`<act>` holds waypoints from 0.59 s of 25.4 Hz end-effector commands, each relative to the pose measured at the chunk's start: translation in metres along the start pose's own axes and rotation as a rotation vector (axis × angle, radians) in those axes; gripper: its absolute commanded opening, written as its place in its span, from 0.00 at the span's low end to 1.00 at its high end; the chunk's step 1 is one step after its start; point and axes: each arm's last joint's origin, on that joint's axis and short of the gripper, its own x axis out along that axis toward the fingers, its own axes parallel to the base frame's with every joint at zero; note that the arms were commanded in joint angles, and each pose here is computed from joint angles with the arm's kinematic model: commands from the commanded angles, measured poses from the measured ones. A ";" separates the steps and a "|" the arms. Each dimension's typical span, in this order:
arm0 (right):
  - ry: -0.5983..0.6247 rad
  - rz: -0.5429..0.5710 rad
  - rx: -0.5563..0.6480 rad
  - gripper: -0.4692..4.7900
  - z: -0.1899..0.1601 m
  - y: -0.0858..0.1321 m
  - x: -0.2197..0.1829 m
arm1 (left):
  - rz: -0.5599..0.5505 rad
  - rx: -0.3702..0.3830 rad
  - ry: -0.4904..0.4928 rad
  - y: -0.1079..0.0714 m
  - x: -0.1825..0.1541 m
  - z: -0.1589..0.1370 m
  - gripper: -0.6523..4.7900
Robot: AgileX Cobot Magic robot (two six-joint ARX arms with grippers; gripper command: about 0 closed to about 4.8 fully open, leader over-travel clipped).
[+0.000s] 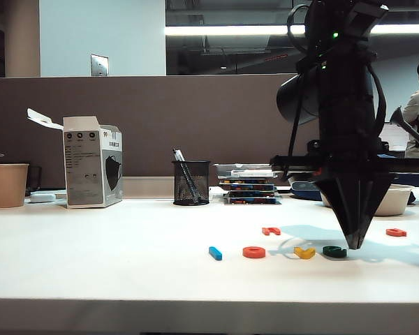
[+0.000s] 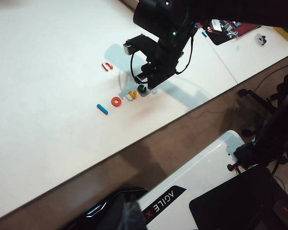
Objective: Select the appropriate letters from the row of letter magnets placed on the table to arrange into the word "love".
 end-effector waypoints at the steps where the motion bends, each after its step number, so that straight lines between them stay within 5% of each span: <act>1: -0.007 0.012 -0.009 0.08 -0.002 0.000 -0.005 | -0.003 0.005 -0.004 -0.001 -0.001 0.000 0.11; 7: -0.200 -0.042 0.004 0.08 -0.008 -0.013 -0.041 | 0.011 0.016 -0.029 0.000 -0.001 0.002 0.11; 15: -0.482 -0.068 0.046 0.08 -0.039 -0.072 -0.113 | 0.066 0.021 -0.051 0.001 -0.001 0.004 0.11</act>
